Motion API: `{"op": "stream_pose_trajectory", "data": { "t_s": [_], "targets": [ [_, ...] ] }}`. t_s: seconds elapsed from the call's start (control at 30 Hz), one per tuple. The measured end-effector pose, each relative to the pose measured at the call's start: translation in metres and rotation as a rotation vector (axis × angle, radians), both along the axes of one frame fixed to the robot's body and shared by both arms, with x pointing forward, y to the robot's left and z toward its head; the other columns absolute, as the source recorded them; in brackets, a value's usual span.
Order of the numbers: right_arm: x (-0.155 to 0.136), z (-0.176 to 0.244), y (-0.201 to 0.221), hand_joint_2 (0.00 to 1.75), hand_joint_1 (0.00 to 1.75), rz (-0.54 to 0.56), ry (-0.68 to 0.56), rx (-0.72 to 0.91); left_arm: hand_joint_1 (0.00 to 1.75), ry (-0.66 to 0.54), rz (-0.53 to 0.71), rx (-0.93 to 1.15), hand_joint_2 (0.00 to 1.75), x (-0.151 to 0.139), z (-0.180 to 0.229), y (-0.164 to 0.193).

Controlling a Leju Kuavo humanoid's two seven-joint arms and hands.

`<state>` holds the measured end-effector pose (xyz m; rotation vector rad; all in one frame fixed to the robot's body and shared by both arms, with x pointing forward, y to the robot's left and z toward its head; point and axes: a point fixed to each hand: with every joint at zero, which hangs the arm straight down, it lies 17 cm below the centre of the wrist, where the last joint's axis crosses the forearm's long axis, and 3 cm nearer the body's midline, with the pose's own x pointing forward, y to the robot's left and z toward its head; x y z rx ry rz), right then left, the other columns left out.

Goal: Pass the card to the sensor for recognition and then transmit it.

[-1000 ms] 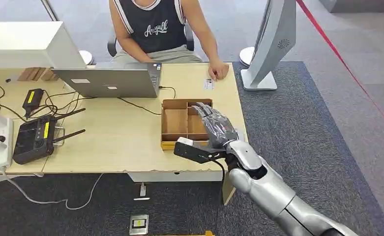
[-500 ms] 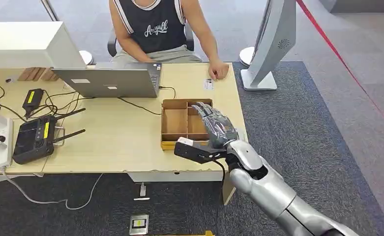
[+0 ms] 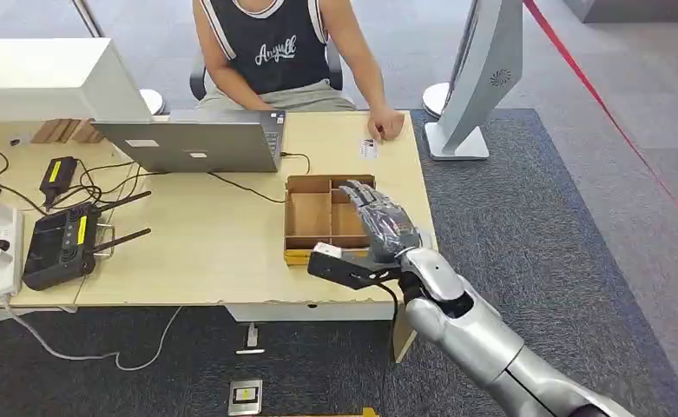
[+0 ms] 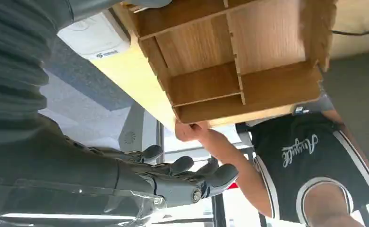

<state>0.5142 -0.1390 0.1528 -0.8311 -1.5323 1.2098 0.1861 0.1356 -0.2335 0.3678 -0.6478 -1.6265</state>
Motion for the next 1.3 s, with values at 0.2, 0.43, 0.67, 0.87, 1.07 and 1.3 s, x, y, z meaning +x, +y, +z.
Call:
{"op": "stream_pose_trajectory", "data": {
  "t_s": [0.2,0.43,0.67,0.87,1.07,1.3],
  "targets": [
    [-0.012,-0.041,0.005,1.75,0.00,-0.019,0.086,-0.141,0.00,0.004,-0.026,0.020,0.00,-0.001,0.000,-0.003],
    [-0.016,-0.051,0.012,1.75,0.00,-0.006,0.106,-0.153,0.00,0.003,-0.028,0.019,0.00,-0.001,0.000,-0.004],
    [-0.017,-0.059,0.014,1.75,0.00,-0.002,0.126,-0.163,0.00,0.002,-0.037,0.018,0.00,-0.001,0.001,-0.005],
    [-0.018,-0.065,0.014,1.75,0.00,-0.001,0.135,-0.170,0.00,0.002,-0.039,0.018,0.00,-0.001,0.001,-0.006],
    [-0.019,-0.068,0.013,1.75,0.00,-0.002,0.141,-0.175,0.00,0.002,-0.039,0.017,0.00,-0.001,0.001,-0.006],
    [-0.019,-0.069,0.014,1.75,0.00,-0.002,0.144,-0.174,0.00,0.002,-0.044,0.016,0.00,-0.001,0.001,-0.007]
  ]
}}
